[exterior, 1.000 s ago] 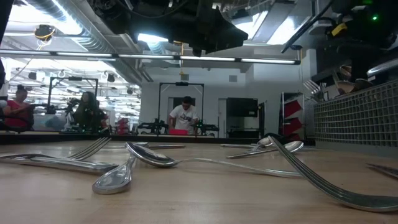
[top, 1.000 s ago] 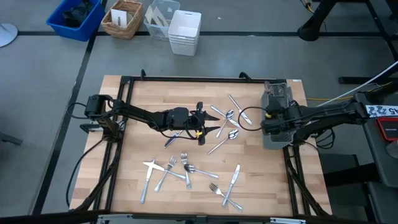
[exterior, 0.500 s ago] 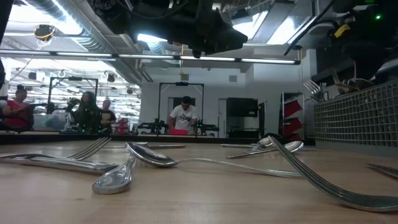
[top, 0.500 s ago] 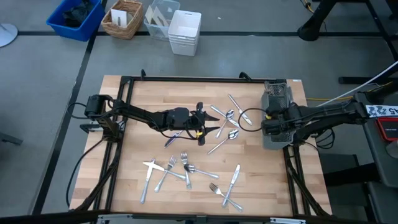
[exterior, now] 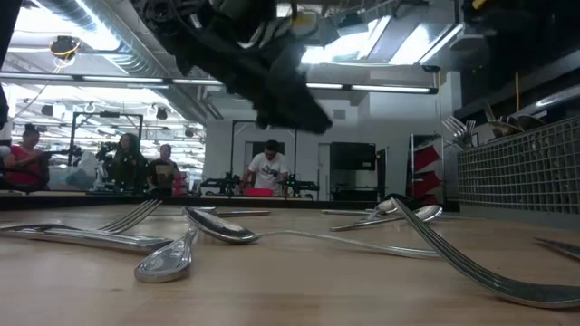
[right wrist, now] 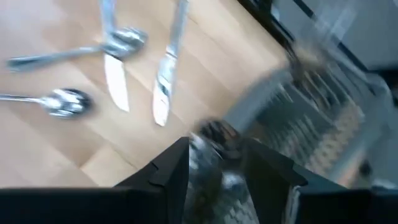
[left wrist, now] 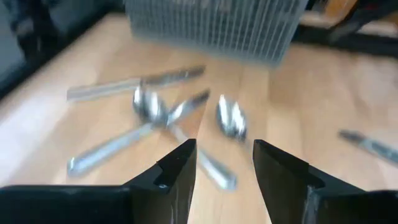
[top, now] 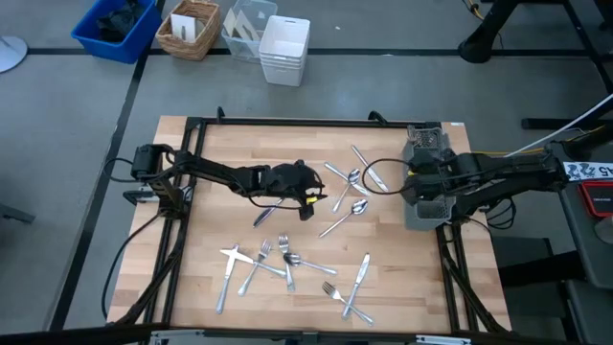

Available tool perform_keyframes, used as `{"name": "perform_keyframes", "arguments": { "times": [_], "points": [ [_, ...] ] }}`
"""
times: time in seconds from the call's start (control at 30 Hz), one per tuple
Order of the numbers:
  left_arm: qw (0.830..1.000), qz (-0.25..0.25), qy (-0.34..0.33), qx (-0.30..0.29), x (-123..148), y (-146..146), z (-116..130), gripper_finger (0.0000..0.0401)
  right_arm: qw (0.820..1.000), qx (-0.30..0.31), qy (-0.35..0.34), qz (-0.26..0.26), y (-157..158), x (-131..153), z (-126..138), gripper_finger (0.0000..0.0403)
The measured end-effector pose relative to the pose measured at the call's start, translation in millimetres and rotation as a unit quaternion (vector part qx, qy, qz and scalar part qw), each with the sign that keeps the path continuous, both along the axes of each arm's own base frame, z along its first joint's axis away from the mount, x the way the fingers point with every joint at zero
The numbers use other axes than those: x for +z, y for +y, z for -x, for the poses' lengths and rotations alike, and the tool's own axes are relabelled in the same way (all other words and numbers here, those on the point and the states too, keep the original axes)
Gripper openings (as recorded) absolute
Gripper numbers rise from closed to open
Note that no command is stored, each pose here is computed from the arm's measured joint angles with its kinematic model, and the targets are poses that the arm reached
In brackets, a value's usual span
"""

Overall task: Sort silverware
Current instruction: Put the bottom spoon into the bottom section of the utensil holder

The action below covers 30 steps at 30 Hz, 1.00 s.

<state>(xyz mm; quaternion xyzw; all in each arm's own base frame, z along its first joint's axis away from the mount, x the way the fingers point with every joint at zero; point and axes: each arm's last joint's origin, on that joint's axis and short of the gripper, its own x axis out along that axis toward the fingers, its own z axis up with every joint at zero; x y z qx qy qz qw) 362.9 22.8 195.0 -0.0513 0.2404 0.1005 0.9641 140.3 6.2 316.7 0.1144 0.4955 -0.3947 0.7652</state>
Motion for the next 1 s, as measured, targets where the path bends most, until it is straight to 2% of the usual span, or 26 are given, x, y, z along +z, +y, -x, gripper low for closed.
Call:
{"name": "perform_keyframes", "arguments": {
  "times": [0.17, 0.37, 0.53, 0.7, 0.87, 1.0],
  "points": [
    [0.995, 0.044, 0.084, -0.009, -14.4, -1.8, 9.3, 0.0150, 0.992, 0.118, -0.047, 0.003, 4.3, 5.5, -20.5, 0.0147],
    [0.983, 0.114, 0.135, -0.044, -22.2, -15.0, 15.8, 0.0150, 0.964, 0.242, -0.113, 0.002, 11.3, 12.3, -48.4, 0.0147],
    [0.970, 0.142, 0.165, -0.105, -25.5, -31.3, 19.7, 0.0150, 0.950, 0.283, -0.134, -0.003, 15.7, 10.0, -67.1, 0.0147],
    [0.950, 0.184, 0.177, -0.180, -25.4, -53.3, 22.2, 0.0150, 0.950, 0.293, -0.109, -0.021, 18.6, -1.2, -79.5, 0.0147],
    [0.940, 0.155, 0.180, -0.245, -25.5, -78.9, 25.7, 0.0150, 0.952, 0.294, -0.079, -0.029, 20.8, -14.3, -92.5, 0.0147],
    [0.928, 0.074, 0.187, -0.312, -27.3, -105.3, 32.9, 0.0150, 0.954, 0.294, -0.054, -0.033, 22.3, -25.3, -102.2, 0.0147]
  ]
}}
